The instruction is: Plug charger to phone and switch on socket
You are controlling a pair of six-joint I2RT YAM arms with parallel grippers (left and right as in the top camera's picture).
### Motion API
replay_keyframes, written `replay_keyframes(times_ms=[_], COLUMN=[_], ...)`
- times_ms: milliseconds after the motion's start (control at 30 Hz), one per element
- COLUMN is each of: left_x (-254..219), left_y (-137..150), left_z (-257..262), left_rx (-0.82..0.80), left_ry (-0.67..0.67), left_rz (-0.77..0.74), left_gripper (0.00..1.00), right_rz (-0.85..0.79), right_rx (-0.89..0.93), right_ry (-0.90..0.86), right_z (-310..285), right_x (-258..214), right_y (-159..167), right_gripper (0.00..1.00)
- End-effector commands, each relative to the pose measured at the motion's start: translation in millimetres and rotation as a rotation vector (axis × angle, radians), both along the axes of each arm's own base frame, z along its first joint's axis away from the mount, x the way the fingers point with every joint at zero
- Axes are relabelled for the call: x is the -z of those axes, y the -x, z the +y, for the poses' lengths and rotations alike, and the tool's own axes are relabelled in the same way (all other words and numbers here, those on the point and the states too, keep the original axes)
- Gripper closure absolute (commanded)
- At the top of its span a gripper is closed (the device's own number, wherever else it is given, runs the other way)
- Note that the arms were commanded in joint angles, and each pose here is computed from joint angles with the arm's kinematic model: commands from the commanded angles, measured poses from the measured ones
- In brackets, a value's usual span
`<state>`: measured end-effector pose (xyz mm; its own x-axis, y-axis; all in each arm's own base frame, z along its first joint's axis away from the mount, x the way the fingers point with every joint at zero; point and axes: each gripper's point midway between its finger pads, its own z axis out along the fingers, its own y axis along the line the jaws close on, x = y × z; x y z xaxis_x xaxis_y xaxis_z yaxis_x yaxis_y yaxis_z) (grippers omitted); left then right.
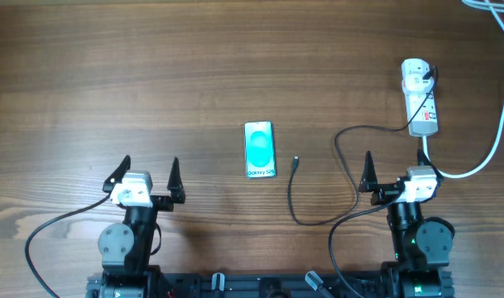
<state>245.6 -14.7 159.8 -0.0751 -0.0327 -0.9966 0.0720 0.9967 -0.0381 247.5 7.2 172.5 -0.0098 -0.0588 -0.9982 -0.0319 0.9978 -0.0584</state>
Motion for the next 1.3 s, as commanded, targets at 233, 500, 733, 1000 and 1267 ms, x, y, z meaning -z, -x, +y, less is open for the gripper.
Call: replay_keyframes(times_ms=[233,500,733,1000,1267], left_x=[-34,-143,-199,-215,-185], left_y=[11,42,39,-5,-26], left_z=[-50,-50,-50,-90,-120], left_rx=[0.299,0.334,0.326,0.52,0.688], left_ry=[0.001,0.122,0.137,0.249,0.424], left_rz=[-0.152,-0.507,-0.383,0.245,0.485], left_gripper=[0.0,0.0,0.0,0.0,0.0], right_rz=[-0.006,-0.006,-0.006,-0.006,-0.006], right_rx=[-0.012,-0.012,-0.011,-0.011,-0.012], right_ry=[0.018,0.017,0.018,0.018,0.017], right_z=[2,2,2,2,2], right_x=[-1,-1,-1,-1,-1], right_y=[0,0,0,0,0], right_gripper=[0.0,0.0,0.0,0.0,0.0])
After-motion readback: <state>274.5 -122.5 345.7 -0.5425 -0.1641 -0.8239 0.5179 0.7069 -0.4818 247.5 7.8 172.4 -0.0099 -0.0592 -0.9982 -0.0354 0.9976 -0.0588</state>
